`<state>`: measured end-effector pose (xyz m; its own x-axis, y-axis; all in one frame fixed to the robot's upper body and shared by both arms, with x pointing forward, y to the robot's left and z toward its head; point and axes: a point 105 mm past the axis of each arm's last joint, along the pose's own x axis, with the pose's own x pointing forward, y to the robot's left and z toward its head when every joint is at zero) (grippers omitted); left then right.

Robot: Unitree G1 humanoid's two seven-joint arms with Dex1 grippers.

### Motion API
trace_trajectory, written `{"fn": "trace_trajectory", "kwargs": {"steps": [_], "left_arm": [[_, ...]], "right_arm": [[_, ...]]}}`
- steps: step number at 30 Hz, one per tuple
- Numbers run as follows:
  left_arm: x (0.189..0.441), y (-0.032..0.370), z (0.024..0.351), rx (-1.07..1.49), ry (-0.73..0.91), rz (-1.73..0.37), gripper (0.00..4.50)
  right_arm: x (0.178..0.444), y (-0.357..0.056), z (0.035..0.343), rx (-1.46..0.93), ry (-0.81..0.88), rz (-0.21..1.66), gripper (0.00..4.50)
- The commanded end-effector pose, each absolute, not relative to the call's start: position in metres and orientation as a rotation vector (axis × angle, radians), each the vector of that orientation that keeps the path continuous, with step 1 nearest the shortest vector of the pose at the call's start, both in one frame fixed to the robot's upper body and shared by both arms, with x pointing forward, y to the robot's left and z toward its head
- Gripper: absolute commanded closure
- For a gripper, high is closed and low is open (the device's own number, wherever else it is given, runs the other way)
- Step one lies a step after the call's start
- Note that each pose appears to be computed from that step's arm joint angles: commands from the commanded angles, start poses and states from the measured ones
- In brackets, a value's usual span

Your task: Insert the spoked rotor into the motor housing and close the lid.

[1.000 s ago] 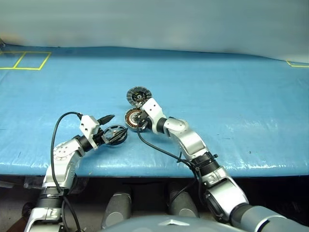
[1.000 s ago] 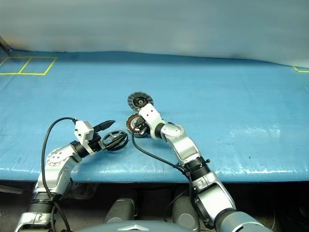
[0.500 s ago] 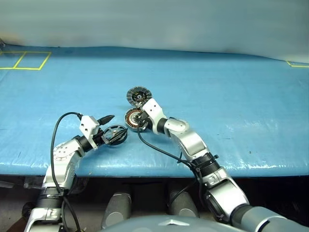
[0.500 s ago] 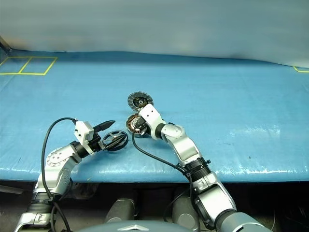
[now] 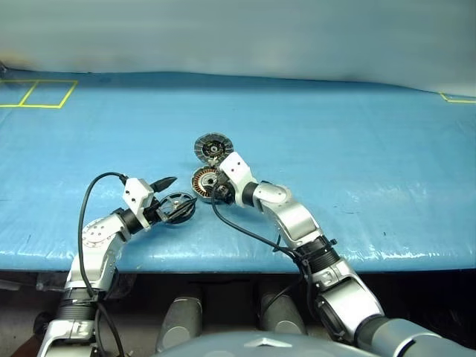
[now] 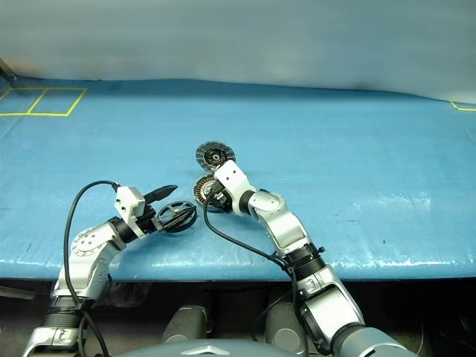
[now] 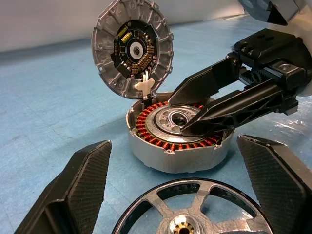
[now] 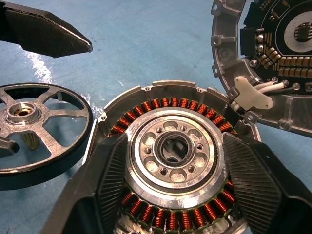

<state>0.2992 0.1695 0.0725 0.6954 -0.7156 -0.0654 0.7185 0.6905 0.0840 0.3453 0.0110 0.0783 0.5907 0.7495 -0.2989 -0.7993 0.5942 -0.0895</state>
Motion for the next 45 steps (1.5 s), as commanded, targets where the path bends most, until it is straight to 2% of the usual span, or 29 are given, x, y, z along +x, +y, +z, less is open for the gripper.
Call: {"fn": "trace_trajectory", "kwargs": {"steps": [1,2,13,16,18,21,24,32,45], "left_arm": [[0.3,0.168,0.084,0.134,-0.019,-0.808,0.0],[0.3,0.168,0.083,0.134,-0.018,-0.807,0.0],[0.299,0.168,0.082,0.131,-0.014,-0.807,0.0],[0.299,0.167,0.082,0.13,-0.013,-0.808,0.0],[0.299,0.167,0.082,0.129,-0.012,-0.808,0.0],[0.298,0.167,0.081,0.128,-0.01,-0.808,0.0],[0.298,0.167,0.081,0.128,-0.008,-0.808,0.0],[0.298,0.167,0.08,0.127,-0.007,-0.81,0.0],[0.296,0.167,0.078,0.127,0.0,-0.804,0.0]], "right_arm": [[0.342,0.016,0.087,-0.22,0.204,0.929,0.16],[0.342,0.016,0.088,-0.217,0.201,0.931,0.04],[0.341,0.019,0.095,-0.182,0.182,0.948,0.04],[0.342,0.019,0.096,-0.179,0.179,0.943,0.63],[0.343,0.019,0.097,-0.185,0.173,0.94,1.24],[0.344,0.019,0.099,-0.174,0.167,0.939,1.24],[0.344,0.019,0.099,-0.163,0.168,0.937,1.76],[0.347,0.018,0.098,-0.156,0.172,0.926,4.44],[0.357,0.02,0.095,-0.188,0.185,0.904,4.48]]}}
